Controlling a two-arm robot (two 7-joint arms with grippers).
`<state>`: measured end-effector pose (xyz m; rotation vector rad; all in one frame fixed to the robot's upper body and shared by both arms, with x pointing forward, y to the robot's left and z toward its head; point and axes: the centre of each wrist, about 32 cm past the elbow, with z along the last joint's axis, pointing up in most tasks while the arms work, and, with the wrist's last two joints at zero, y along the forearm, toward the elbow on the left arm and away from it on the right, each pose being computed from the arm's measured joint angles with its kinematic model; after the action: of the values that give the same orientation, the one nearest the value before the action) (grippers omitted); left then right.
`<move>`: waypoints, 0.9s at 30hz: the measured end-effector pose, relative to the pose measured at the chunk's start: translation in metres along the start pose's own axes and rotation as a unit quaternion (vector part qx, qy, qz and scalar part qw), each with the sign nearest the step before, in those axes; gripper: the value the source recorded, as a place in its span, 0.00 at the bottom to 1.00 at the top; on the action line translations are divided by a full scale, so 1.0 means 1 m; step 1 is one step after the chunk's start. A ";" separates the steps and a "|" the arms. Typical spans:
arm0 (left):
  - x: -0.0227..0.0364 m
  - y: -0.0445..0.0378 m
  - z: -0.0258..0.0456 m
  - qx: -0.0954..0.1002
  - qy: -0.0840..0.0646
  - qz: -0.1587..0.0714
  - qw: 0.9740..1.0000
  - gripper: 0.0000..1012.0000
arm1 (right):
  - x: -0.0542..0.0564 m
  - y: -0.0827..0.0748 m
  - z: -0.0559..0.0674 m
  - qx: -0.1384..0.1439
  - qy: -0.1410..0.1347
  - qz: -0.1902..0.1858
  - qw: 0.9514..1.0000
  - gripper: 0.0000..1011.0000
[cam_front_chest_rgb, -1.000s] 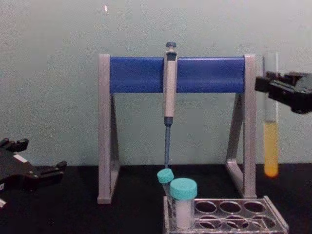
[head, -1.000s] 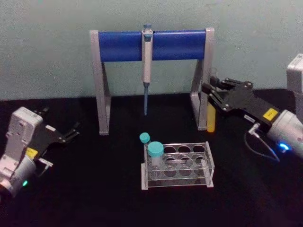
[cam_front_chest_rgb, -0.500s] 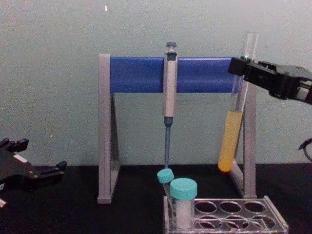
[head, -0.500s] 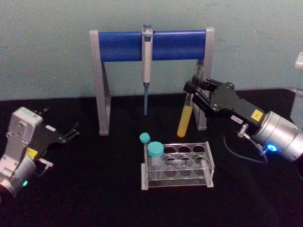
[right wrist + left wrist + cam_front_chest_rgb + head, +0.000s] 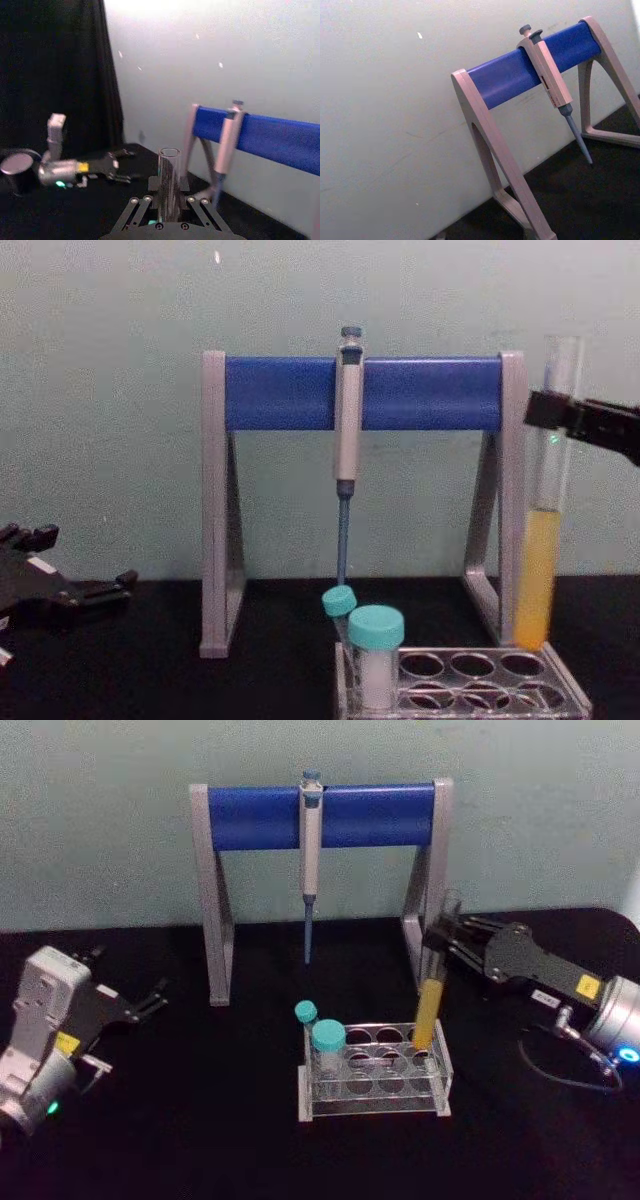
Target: Pick up the test tube from the test tube rack, shake it, then place it back into the test tube rack.
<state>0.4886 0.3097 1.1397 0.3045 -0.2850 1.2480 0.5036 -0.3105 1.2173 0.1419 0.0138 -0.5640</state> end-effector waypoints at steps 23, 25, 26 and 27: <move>0.0000 0.0000 0.0000 0.000 0.000 0.000 1.000 0.99 | -0.013 0.022 0.005 -0.034 -0.149 -0.142 0.978 0.23; 0.0000 0.0000 0.0000 0.000 0.000 0.000 1.000 0.99 | -0.013 0.028 0.001 -0.019 -0.144 -0.136 0.980 0.23; 0.0000 0.0000 0.0000 0.000 0.000 0.000 1.000 0.99 | -0.012 0.030 0.000 -0.014 -0.141 -0.133 0.981 0.23; 0.0000 0.0000 0.0000 0.000 0.000 0.000 1.000 0.99 | -0.012 0.034 -0.003 -0.004 -0.134 -0.124 0.983 0.23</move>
<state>0.4886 0.3097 1.1398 0.3044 -0.2850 1.2480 0.5114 -0.2749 1.2194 0.0551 -0.2300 -0.8284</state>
